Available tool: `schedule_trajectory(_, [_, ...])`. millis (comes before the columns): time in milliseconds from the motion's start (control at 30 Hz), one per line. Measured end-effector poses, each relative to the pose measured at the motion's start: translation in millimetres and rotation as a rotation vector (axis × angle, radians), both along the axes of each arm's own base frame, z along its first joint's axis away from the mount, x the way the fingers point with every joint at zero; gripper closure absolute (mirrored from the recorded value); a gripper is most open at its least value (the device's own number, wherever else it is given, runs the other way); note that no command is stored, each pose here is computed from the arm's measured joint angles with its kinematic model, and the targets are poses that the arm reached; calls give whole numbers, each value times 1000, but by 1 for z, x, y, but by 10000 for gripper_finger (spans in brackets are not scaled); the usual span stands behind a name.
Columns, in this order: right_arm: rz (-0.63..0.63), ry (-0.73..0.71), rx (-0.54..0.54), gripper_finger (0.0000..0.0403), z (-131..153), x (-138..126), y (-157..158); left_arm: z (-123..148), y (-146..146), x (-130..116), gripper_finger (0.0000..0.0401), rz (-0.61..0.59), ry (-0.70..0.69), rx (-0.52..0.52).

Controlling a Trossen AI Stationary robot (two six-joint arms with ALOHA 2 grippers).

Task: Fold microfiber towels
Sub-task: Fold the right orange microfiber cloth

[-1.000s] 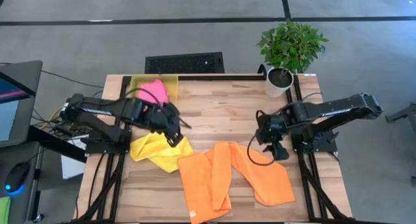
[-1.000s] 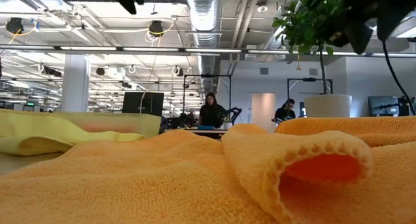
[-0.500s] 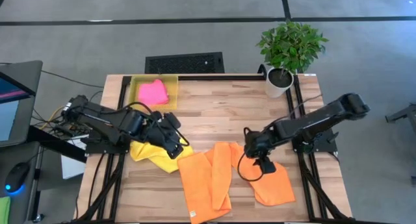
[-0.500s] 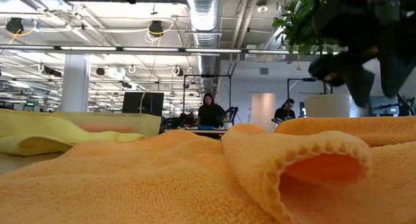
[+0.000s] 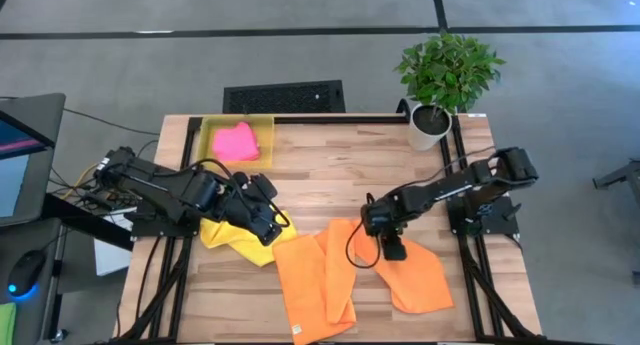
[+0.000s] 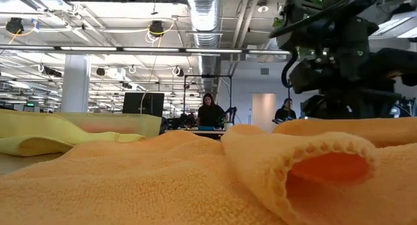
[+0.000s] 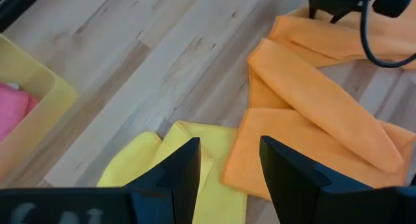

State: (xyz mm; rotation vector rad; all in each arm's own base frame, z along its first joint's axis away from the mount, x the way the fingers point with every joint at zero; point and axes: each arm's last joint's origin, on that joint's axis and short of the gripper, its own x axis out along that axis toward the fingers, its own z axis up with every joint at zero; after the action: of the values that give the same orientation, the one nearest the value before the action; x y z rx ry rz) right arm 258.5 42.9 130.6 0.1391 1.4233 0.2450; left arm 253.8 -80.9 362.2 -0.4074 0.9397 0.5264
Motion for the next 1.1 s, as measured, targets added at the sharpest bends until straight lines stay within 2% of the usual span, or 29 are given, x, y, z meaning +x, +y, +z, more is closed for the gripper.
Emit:
schedule_trajectory(133, [-79, -75, -61, 221, 2, 8, -17, 0, 0, 0, 250, -1, -3, -1])
schedule_trajectory(433, [-308, -214, -316, 220, 13, 16, -66, 1, 0, 1, 250, -2, -12, 0])
schedule_trajectory(567, [-438, -218, -349, 220, 13, 15, -88, 1, 0, 1, 250, -4, -11, 2])
schedule_trajectory(667, [-495, -207, -303, 220, 17, 11, -95, 0, 0, 1, 250, -5, -11, 3])
schedule_trajectory(733, [-467, -245, -212, 220, 27, 10, -90, 0, 0, 1, 250, -5, -9, 3])
schedule_trajectory(867, [-246, -329, -18, 220, 44, 9, -67, 0, 0, 1, 250, -5, -8, 4])
schedule_trajectory(1000, [-61, -357, -27, 220, 44, 11, -48, 1, 0, 1, 250, 2, -13, 20])
schedule_trajectory(1100, [-22, -322, -42, 220, 30, 15, -43, 1, 0, 1, 250, 4, -14, 25])
